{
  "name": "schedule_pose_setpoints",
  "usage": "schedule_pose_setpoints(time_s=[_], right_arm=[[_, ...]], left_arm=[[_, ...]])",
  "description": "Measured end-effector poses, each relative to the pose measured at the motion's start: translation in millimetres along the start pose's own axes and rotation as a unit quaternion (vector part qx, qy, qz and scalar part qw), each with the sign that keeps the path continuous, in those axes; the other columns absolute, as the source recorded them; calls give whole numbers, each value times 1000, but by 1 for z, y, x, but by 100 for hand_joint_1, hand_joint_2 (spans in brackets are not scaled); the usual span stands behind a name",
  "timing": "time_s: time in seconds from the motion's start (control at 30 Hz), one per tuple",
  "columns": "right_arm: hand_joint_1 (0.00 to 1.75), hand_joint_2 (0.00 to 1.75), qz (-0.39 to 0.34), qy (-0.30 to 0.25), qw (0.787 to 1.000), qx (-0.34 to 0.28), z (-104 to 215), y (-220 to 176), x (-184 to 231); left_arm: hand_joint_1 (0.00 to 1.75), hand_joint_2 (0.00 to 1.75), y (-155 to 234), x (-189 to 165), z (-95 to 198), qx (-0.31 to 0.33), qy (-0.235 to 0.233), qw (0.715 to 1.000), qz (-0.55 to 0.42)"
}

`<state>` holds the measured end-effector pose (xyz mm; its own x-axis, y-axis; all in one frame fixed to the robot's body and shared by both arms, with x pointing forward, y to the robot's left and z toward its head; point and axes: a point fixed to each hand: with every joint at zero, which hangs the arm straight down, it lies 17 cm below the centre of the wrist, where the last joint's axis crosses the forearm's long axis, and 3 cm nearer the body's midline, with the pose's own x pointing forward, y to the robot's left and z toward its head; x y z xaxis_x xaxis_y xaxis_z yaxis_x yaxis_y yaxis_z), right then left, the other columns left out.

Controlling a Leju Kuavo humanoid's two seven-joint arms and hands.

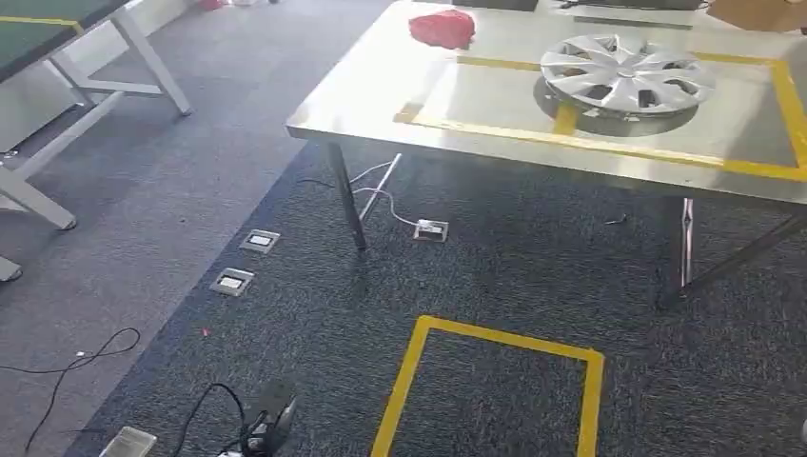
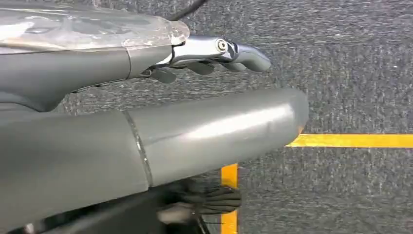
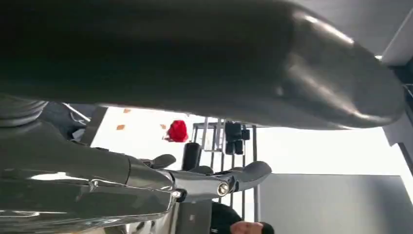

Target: Take the parts from the cabinet and place them on the table.

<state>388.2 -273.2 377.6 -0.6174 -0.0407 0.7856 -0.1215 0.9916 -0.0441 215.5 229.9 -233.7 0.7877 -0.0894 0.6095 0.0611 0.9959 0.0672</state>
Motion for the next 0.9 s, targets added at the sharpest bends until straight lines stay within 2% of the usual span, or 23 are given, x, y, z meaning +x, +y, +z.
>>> schedule_pose_setpoints(time_s=[0.9], right_arm=[[0, 0, -11, -6, 1000, 14, -12, 9, -11]], left_arm=[[0, 0, 4, -5, 1, 3, 4, 1000, 4]])
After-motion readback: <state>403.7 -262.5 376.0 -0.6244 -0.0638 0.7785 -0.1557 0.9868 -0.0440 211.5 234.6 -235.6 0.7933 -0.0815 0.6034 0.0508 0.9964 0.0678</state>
